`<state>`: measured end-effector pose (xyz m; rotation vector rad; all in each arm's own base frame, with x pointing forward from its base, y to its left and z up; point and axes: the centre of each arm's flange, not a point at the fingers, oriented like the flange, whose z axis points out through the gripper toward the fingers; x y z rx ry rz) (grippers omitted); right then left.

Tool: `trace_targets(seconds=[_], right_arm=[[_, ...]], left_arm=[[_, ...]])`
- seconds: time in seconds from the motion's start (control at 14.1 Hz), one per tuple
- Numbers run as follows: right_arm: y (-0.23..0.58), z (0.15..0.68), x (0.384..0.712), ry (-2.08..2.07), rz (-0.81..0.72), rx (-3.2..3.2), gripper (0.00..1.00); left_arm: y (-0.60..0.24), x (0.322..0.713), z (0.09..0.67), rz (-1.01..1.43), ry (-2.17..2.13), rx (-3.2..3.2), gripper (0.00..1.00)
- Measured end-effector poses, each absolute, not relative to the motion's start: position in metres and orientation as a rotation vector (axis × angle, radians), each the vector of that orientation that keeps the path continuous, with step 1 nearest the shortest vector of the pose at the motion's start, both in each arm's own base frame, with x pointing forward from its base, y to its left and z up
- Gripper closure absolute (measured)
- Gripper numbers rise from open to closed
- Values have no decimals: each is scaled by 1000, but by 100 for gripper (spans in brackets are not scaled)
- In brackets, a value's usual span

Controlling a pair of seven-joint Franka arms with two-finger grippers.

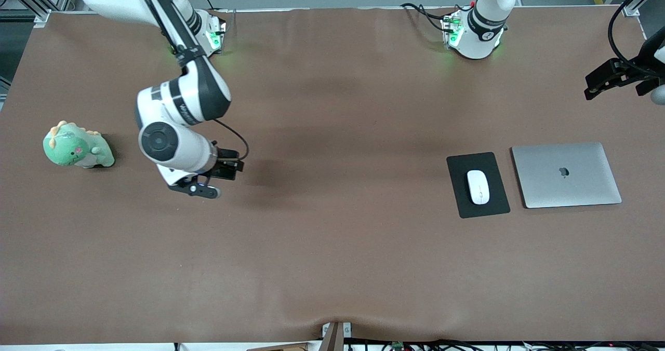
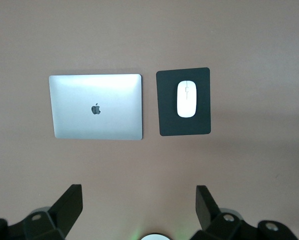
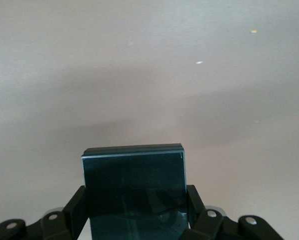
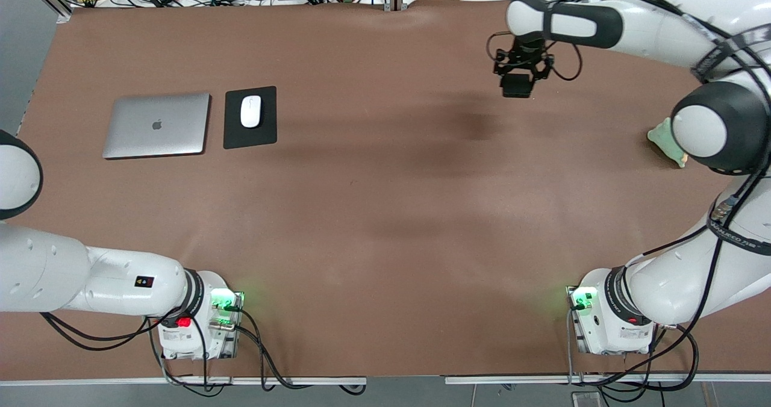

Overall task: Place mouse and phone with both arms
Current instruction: 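Carry the phone with the right gripper toward the green plush toy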

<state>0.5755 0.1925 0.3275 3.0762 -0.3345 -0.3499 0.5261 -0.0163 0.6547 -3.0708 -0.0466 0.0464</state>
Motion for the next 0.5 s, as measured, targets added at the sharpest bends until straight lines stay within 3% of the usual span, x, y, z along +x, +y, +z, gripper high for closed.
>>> trace_targets(seconds=[0.5], right_arm=[[85, 344, 553, -257, -372, 3122, 19]], left_arm=[[-17, 538, 641, 53, -46, -3068, 0]])
